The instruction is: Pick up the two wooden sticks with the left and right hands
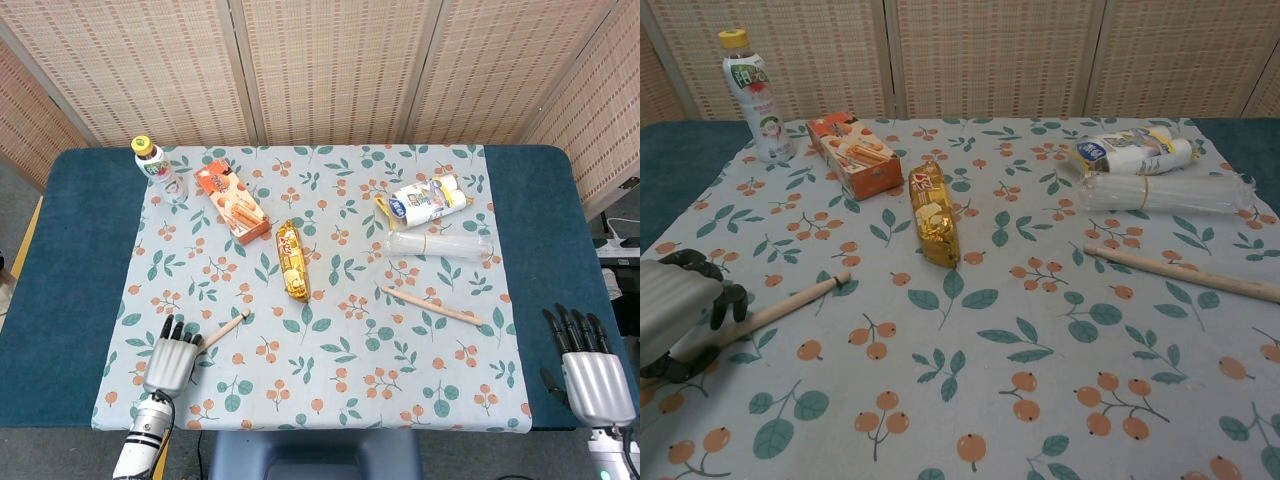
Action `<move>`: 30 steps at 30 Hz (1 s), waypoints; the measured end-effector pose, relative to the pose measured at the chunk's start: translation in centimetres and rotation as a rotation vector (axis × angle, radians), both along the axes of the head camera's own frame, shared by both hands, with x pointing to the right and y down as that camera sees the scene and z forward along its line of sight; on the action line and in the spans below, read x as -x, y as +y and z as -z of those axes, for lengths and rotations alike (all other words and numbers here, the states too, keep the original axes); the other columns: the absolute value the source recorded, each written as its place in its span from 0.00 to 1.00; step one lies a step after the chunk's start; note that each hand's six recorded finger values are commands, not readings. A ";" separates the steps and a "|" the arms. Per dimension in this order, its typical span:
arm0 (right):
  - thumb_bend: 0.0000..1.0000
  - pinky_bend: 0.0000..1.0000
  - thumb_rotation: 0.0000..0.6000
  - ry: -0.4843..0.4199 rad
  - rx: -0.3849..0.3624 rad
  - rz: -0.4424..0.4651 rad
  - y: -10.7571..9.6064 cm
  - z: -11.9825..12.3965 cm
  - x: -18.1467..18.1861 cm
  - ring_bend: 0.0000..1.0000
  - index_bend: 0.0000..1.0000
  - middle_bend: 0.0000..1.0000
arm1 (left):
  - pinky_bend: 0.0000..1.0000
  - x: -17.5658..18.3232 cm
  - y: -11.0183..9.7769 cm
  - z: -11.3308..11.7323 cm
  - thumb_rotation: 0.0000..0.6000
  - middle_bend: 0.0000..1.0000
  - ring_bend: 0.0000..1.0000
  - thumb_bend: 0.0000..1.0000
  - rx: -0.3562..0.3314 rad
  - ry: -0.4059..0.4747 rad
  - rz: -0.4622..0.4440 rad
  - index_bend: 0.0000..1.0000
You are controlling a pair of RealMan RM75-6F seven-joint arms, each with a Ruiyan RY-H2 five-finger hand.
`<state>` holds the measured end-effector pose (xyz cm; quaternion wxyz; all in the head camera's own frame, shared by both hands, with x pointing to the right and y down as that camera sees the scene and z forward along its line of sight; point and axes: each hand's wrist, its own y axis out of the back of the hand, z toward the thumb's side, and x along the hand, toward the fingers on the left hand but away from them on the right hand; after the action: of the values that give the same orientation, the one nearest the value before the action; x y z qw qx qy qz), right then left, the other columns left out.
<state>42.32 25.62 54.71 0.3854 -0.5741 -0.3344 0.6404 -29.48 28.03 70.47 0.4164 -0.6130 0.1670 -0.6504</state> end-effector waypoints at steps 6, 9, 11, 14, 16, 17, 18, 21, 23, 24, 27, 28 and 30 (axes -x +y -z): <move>0.27 0.00 1.00 0.000 0.003 0.002 0.1 0.0 0.0 0.00 0.00 0.01 | 0.12 -0.1 0.6 -0.5 1.00 0.44 0.20 0.40 0.013 -0.021 -0.016 0.36; 0.27 0.00 1.00 0.000 0.000 0.000 0.0 0.1 0.0 0.00 0.00 0.01 | 0.12 0.0 0.6 -0.5 1.00 0.47 0.21 0.40 0.008 -0.031 -0.019 0.38; 0.27 0.00 1.00 0.001 -0.002 -0.002 0.0 0.1 -0.1 0.00 0.00 0.01 | 0.12 0.1 0.5 -0.7 1.00 0.50 0.23 0.40 0.010 -0.039 -0.017 0.40; 0.27 0.00 1.00 0.002 0.000 -0.002 0.0 0.1 -0.1 0.00 0.00 0.01 | 0.13 0.2 0.5 -0.8 1.00 0.56 0.29 0.42 0.007 -0.042 -0.014 0.47; 0.27 0.00 1.00 0.004 0.000 -0.001 0.0 0.1 -0.1 0.00 0.00 0.01 | 0.13 0.2 0.3 -0.8 1.00 0.60 0.32 0.44 -0.006 -0.040 -0.014 0.52; 0.27 0.00 1.00 0.004 0.000 -0.002 0.0 0.0 -0.1 0.00 0.00 0.01 | 0.13 0.2 0.3 -0.7 1.00 0.63 0.34 0.45 -0.017 -0.034 -0.011 0.56; 0.27 0.00 1.00 0.005 0.001 -0.002 0.0 0.0 -0.1 0.00 0.00 0.01 | 0.14 0.2 0.2 -0.7 1.00 0.67 0.36 0.47 -0.026 -0.028 -0.007 0.60; 0.27 0.00 1.00 0.008 0.003 -0.002 0.0 0.0 -0.1 0.00 0.00 0.01 | 0.15 0.4 -0.2 -0.7 1.00 0.77 0.42 0.57 -0.073 -0.008 0.013 0.71; 0.27 0.00 1.00 0.010 0.005 -0.001 0.0 -0.1 -0.1 0.00 0.00 0.01 | 0.16 0.7 -0.4 -0.7 1.00 0.81 0.46 0.61 -0.106 0.007 0.031 0.76; 0.27 0.00 1.00 0.011 0.006 -0.001 0.1 -0.2 -0.1 0.00 0.00 0.01 | 0.16 0.8 -0.5 -0.8 1.00 0.82 0.47 0.62 -0.120 0.015 0.040 0.77; 0.27 0.00 1.00 0.016 0.009 0.000 0.1 -0.3 0.0 0.00 0.00 0.01 | 0.16 1.4 -0.9 -0.9 1.00 0.85 0.49 0.62 -0.168 0.036 0.060 0.79; 0.27 0.00 1.00 0.017 0.010 -0.001 0.1 -0.4 0.0 0.00 0.00 0.01 | 0.16 1.6 -1.0 -0.9 1.00 0.85 0.50 0.62 -0.181 0.042 0.064 0.79; 0.27 0.00 1.00 0.017 0.013 -0.002 0.0 -0.6 0.0 0.00 0.00 0.01 | 0.16 1.9 -1.3 -0.9 1.00 0.86 0.51 0.62 -0.211 0.062 0.069 0.80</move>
<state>42.29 25.66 55.33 0.3840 -0.5707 -0.3275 0.6478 -31.43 26.75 71.34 0.4503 -0.5795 0.2684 -0.6239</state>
